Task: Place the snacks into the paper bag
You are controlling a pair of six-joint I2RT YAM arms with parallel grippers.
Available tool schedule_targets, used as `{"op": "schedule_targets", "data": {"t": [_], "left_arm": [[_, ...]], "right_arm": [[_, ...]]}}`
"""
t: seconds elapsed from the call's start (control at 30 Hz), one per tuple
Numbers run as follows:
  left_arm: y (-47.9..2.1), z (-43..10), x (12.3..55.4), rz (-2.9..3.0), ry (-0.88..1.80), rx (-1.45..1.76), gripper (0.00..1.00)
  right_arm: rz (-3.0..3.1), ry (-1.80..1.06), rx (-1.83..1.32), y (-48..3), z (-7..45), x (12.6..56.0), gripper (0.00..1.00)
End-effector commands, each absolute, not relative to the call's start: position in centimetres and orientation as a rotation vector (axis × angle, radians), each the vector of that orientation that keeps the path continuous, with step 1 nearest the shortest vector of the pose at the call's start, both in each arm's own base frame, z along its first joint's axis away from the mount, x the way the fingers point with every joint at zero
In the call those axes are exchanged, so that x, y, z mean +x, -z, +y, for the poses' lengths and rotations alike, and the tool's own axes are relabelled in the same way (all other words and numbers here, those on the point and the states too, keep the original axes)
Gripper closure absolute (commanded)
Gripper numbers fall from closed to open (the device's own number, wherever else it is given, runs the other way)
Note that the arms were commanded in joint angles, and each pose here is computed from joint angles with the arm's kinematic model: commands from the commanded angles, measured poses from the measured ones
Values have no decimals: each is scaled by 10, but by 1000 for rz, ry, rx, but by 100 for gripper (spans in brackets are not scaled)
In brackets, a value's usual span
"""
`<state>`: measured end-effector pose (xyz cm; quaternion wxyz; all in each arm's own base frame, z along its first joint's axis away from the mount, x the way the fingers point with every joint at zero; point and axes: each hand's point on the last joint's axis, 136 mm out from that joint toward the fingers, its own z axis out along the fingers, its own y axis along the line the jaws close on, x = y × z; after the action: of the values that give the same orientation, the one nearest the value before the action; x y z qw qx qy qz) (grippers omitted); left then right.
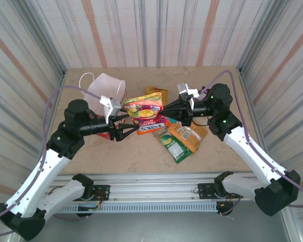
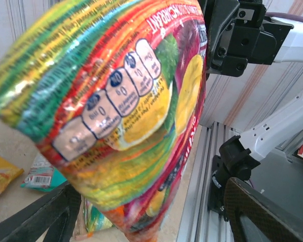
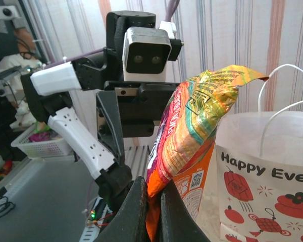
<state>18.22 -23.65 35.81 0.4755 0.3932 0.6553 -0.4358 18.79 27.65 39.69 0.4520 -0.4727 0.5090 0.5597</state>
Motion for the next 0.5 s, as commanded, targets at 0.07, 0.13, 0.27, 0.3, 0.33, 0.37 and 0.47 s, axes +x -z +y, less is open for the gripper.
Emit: {"op": "schedule_targets", "data": {"t": [0.07,0.13,0.27,0.3,0.33,0.37,0.47], "left_arm": [[-371,-246,175,1489,1109,1030,24],[-376,-250,172,1459,1122,1052,26],[-385,-253,166,1415,1135,1081,36],[-386,-253,166,1412,1132,1079,40],[-387,-252,167,1411,1126,1073,44],[-387,-252,168,1416,1120,1068,48],[-387,-250,172,1431,1103,1038,58]], "right_arm": [[1165,-1364,-1185,-420,277,182,100],[1172,-1364,-1181,-418,278,185,100],[1185,-1350,-1165,-413,281,192,100],[1187,-1345,-1161,-412,281,194,100],[1192,-1343,-1156,-411,282,196,100],[1192,-1338,-1153,-411,282,197,100],[1204,-1323,-1140,-407,283,202,100]]}}
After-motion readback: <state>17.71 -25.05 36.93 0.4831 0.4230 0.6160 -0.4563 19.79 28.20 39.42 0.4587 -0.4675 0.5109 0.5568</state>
